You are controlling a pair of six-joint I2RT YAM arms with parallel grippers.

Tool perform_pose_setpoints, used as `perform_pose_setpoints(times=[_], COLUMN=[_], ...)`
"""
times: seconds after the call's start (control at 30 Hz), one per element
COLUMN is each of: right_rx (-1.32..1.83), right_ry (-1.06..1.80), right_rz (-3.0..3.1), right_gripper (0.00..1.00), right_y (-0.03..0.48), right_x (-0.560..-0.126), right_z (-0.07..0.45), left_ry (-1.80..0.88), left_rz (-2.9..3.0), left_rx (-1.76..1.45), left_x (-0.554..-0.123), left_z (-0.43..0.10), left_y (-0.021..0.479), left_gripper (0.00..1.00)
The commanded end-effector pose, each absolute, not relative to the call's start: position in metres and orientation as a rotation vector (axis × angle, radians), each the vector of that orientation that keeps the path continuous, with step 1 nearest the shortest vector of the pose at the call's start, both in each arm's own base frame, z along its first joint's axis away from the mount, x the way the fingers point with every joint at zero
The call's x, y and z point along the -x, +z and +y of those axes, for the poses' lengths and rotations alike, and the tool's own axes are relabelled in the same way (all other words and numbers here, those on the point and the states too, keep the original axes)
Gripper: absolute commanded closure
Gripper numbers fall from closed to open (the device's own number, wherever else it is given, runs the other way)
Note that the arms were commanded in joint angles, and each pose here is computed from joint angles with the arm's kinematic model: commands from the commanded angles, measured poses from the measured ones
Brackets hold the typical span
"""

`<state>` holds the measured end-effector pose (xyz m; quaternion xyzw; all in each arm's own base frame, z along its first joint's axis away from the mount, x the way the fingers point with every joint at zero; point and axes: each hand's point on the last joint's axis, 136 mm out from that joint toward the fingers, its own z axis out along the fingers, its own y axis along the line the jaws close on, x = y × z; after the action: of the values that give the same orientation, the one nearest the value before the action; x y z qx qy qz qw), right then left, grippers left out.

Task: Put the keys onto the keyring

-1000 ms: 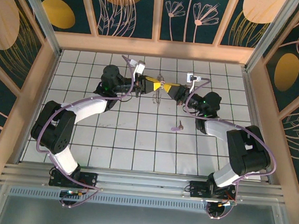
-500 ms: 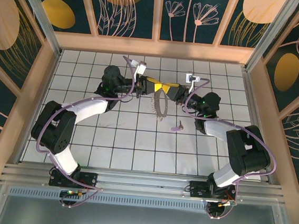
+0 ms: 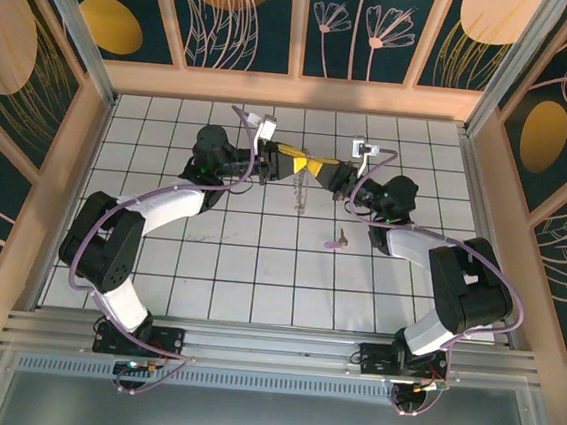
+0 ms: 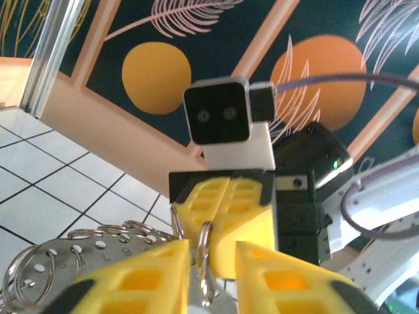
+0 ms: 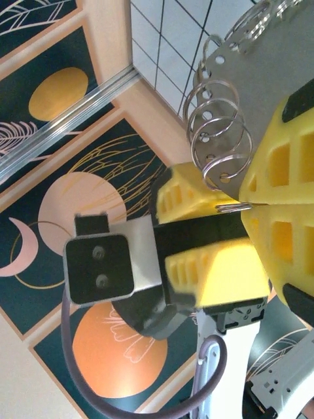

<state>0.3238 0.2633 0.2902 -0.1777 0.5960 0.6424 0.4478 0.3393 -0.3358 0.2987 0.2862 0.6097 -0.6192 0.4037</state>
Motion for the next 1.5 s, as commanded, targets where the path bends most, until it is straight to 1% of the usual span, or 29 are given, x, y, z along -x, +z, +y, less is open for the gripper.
perform_pose_setpoints(times=[0.0,0.07,0.13,0.3,0.47,0.57,0.73,0.77,1.13,1.33,1.47], right_rx=[0.424,0.412,0.396,0.313,0.190,0.129,0.067,0.066,0.086,0.085,0.086], right_ry=[1.555,1.553,1.549,1.552,1.579,1.605,1.635,1.640,1.662,1.668,1.672], right_rz=[1.429,1.423,1.414,1.391,1.373,1.368,1.366,1.366,1.369,1.378,1.381], right_gripper=[1.00,1.00,1.00,1.00,1.00,1.00,1.00,1.00,1.00,1.00,1.00], right_y=[0.302,0.305,0.309,0.320,0.329,0.332,0.333,0.333,0.333,0.329,0.326], right_x=[-0.323,-0.324,-0.325,-0.331,-0.340,-0.345,-0.351,-0.351,-0.349,-0.349,-0.349], right_z=[0.257,0.256,0.254,0.247,0.243,0.244,0.249,0.251,0.266,0.269,0.271], left_ry=[-1.527,-1.520,-1.517,-1.552,-1.620,-1.655,-1.687,-1.691,-1.741,-1.748,-1.756], left_rz=[1.448,1.427,1.436,1.438,1.415,1.402,1.388,1.417,1.389,1.376,1.373], left_rx=[-0.634,-0.553,-0.473,-0.385,-0.336,-0.313,-0.303,-0.291,-0.273,-0.277,-0.281], left_x=[-0.343,-0.348,-0.350,-0.352,-0.351,-0.351,-0.348,-0.353,-0.354,-0.354,-0.355], left_z=[-0.328,-0.322,-0.315,-0.310,-0.308,-0.308,-0.315,-0.319,-0.325,-0.327,-0.328], left_y=[0.323,0.330,0.325,0.323,0.322,0.321,0.325,0.313,0.314,0.318,0.318], left_gripper=[0.57,0.52,0.51,0.54,0.62,0.65,0.65,0.65,0.67,0.63,0.64])
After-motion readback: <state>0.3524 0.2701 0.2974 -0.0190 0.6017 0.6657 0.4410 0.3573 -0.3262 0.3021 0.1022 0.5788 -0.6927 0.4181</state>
